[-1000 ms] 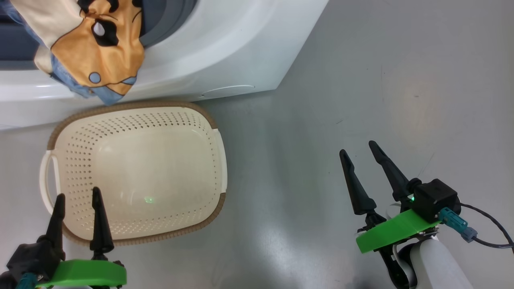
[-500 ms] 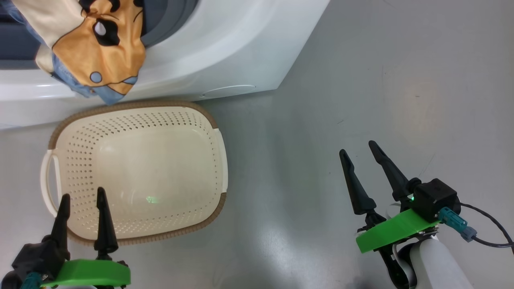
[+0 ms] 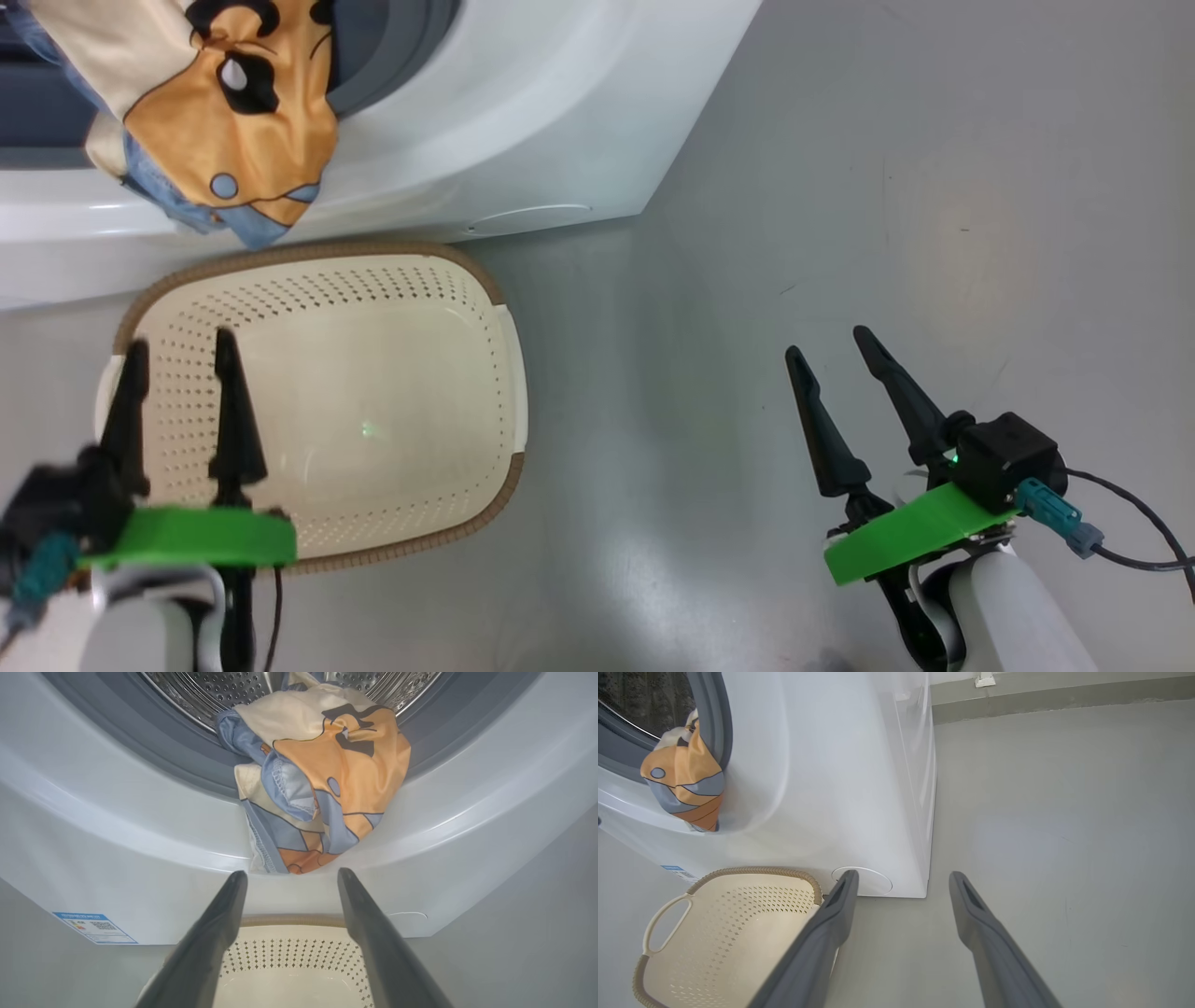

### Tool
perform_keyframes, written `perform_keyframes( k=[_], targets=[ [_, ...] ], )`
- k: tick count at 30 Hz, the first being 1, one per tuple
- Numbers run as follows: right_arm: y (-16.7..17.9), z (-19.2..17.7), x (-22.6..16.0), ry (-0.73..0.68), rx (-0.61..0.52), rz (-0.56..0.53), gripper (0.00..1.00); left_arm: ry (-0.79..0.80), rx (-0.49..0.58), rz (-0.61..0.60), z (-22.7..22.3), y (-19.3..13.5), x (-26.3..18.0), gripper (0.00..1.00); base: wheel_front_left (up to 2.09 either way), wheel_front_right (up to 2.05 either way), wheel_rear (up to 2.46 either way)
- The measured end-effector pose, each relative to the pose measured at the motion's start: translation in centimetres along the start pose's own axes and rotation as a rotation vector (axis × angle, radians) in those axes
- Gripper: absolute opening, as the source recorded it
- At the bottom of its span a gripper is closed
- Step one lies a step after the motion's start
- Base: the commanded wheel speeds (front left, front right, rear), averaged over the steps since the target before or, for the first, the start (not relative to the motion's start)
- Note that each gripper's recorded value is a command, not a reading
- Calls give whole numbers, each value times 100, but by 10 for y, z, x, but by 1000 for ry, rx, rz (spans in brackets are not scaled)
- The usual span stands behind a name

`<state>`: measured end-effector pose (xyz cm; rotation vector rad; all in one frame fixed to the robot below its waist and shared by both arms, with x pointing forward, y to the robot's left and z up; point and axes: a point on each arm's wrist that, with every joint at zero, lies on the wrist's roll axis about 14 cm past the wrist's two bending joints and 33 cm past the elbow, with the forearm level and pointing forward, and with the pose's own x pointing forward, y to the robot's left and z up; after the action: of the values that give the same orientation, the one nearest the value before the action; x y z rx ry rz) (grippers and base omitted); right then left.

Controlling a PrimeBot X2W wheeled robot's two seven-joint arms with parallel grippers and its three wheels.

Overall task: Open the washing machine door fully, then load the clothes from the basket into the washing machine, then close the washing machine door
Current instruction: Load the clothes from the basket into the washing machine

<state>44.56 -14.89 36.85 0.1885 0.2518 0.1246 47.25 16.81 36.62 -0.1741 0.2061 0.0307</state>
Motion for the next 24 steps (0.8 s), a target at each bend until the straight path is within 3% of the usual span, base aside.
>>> perform_keyframes(
  k=[13, 24],
  targets=[
    [-4, 13, -4, -29, -13, -10, 100, -47, 20, -136, 58, -35, 68, 100, 0, 0, 0],
    [-5, 15, -6, -33, -5, -17, 100, 129, -43, -144, 30, -47, 74, 100, 0, 0, 0]
  ],
)
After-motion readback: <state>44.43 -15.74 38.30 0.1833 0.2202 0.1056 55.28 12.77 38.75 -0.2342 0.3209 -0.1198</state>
